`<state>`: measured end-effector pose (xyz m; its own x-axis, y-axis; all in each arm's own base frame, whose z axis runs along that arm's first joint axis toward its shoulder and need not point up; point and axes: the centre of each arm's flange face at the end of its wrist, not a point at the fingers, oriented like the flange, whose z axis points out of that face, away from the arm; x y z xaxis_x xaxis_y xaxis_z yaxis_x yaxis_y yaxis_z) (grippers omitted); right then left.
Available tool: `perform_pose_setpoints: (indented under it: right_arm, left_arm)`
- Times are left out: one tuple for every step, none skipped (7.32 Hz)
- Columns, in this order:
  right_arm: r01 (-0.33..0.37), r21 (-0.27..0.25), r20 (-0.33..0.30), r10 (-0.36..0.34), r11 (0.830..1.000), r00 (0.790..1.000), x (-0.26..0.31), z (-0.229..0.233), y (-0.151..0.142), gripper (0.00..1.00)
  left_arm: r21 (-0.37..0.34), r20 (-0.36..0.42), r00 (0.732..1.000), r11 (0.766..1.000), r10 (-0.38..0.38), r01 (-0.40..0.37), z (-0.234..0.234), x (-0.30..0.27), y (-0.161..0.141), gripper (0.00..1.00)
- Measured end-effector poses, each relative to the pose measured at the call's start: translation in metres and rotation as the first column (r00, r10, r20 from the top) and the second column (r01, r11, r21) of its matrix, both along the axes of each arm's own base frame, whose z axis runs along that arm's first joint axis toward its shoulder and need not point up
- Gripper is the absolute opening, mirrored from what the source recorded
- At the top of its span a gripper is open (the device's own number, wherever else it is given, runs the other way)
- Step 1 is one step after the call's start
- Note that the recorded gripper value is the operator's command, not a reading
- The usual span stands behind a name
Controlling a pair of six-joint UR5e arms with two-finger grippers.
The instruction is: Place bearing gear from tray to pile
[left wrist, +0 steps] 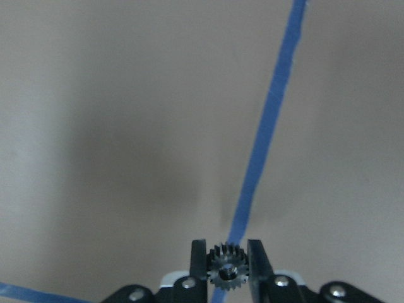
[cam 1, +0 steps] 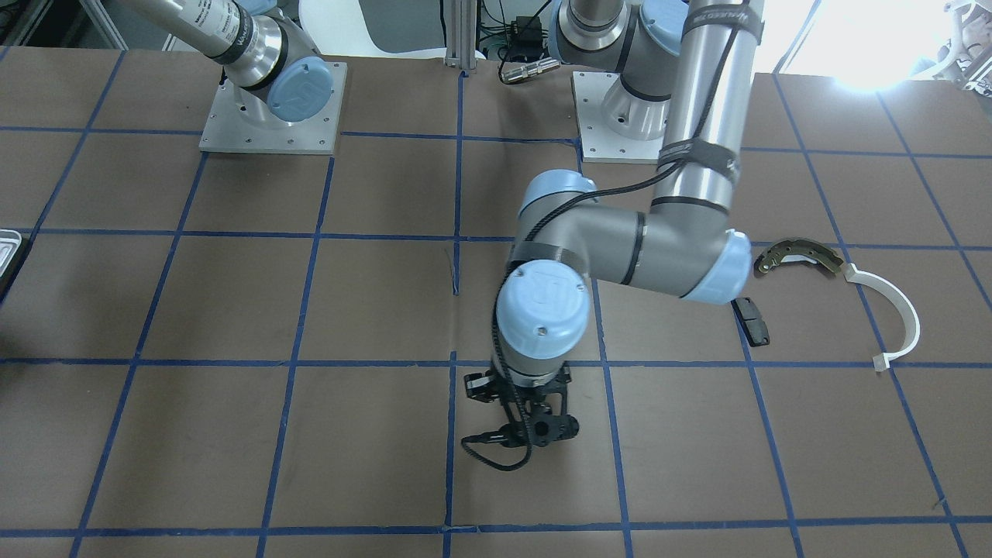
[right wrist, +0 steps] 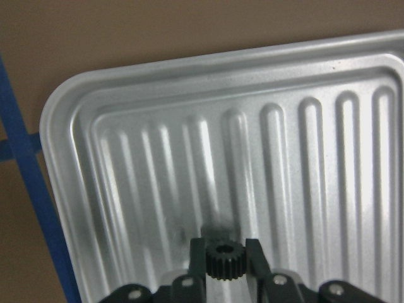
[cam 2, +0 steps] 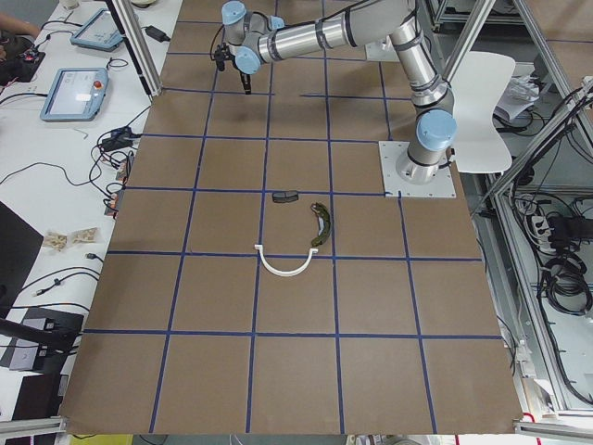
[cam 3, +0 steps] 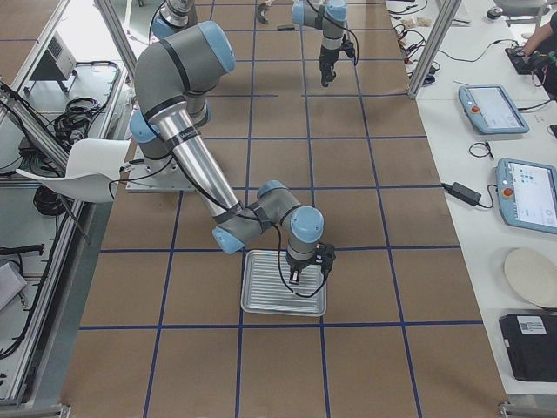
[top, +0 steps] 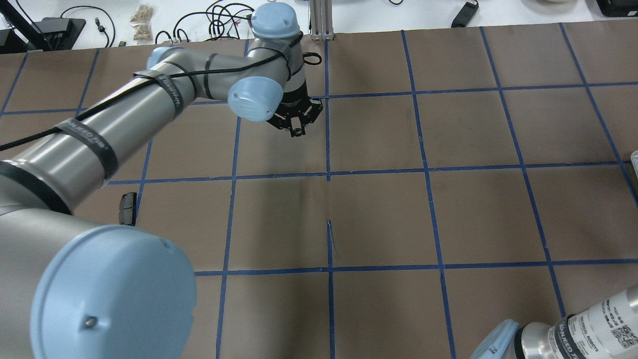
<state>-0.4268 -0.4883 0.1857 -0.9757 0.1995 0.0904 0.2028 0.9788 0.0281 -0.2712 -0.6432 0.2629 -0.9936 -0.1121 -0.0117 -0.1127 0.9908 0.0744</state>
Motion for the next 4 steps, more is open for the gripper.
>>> perform_pose_setpoints:
  right_arm:
    - [0.003, 0.007, 0.009, -0.003, 1.000, 1.000, 0.001, 0.001, 0.001, 0.00]
    - [0.011, 0.014, 0.018, -0.011, 1.000, 1.000, 0.002, 0.003, 0.002, 0.00]
    - [0.037, 0.023, 0.031, -0.037, 0.999, 0.999, 0.007, 0.013, 0.003, 0.00]
    - [0.100, 0.045, 0.061, -0.102, 0.994, 0.993, 0.022, 0.033, 0.005, 0.00]
  left_arm:
    - [0.040, 0.024, 0.995, 0.994, -0.101, 0.100, 0.030, 0.050, 0.001, 0.00]
    - [0.066, 0.047, 0.981, 0.981, -0.187, 0.184, 0.054, 0.101, 0.005, 0.00]
    - [0.082, 0.054, 0.971, 0.970, -0.232, 0.227, 0.067, 0.146, 0.011, 0.00]
    - [0.093, 0.049, 0.968, 0.966, -0.247, 0.242, 0.071, 0.191, 0.018, 0.00]
